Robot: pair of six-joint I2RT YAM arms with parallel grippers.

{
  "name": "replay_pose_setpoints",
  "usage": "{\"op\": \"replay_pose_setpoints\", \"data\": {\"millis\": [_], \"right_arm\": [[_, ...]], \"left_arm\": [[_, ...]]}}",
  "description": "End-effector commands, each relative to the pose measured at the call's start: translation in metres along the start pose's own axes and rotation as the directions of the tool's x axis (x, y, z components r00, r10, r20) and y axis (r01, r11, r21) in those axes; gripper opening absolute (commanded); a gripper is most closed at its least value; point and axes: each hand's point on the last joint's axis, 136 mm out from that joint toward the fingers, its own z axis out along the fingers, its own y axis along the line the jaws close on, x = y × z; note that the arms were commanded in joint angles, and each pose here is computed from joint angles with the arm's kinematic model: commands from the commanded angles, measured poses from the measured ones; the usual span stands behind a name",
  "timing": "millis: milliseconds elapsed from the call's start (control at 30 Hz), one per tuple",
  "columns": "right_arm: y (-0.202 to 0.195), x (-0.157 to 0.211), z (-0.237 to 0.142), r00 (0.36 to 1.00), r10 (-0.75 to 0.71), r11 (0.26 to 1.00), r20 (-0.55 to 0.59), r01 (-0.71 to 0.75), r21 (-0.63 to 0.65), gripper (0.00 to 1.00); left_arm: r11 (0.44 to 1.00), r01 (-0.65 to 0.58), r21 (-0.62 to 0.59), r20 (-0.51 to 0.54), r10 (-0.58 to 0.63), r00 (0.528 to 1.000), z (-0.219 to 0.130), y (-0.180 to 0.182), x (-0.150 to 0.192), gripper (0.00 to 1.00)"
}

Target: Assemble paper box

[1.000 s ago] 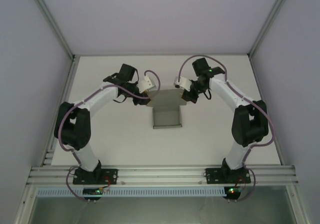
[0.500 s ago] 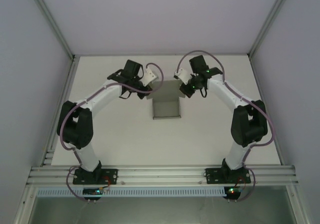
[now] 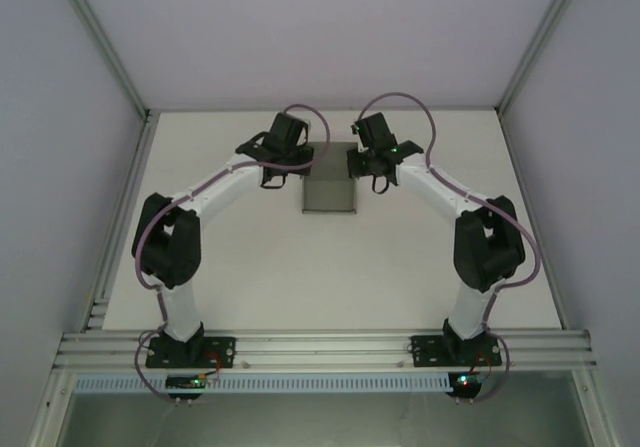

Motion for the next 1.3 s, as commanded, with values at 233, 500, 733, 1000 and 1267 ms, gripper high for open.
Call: {"op": "replay_pose_setpoints", "data": {"millis": [233, 500, 733, 1000, 1267], "right_arm": [[0.03, -0.014, 0.024, 0.971, 0.22, 0.975, 0.095, -0.22, -0.018, 0.03], [0.029, 0.0, 0.04, 0.961, 0.233, 0.969, 0.147, -0.242, 0.046, 0.01], [0.034, 0.026, 0.036, 0.967, 0.127, 0.986, 0.22, -0.147, 0.076, 0.0], [0.029, 0.056, 0.032, 0.964, -0.053, 0.993, 0.26, 0.023, 0.114, 0.0], [0.036, 0.074, 0.032, 0.956, -0.156, 0.984, 0.249, 0.128, 0.126, 0.0]], "left_arm": [[0.958, 0.281, 0.059, 0.027, -0.283, 0.959, 0.03, -0.015, -0.003, 0.0], [0.955, 0.296, 0.029, 0.005, -0.296, 0.955, 0.043, -0.012, 0.018, 0.0], [0.959, 0.281, 0.036, 0.016, -0.282, 0.959, 0.042, -0.01, 0.05, 0.0], [0.974, 0.205, 0.099, 0.085, -0.213, 0.973, 0.023, -0.021, 0.074, 0.14], [0.991, 0.121, 0.063, 0.091, -0.127, 0.988, -0.016, -0.021, 0.066, 0.53]]}}
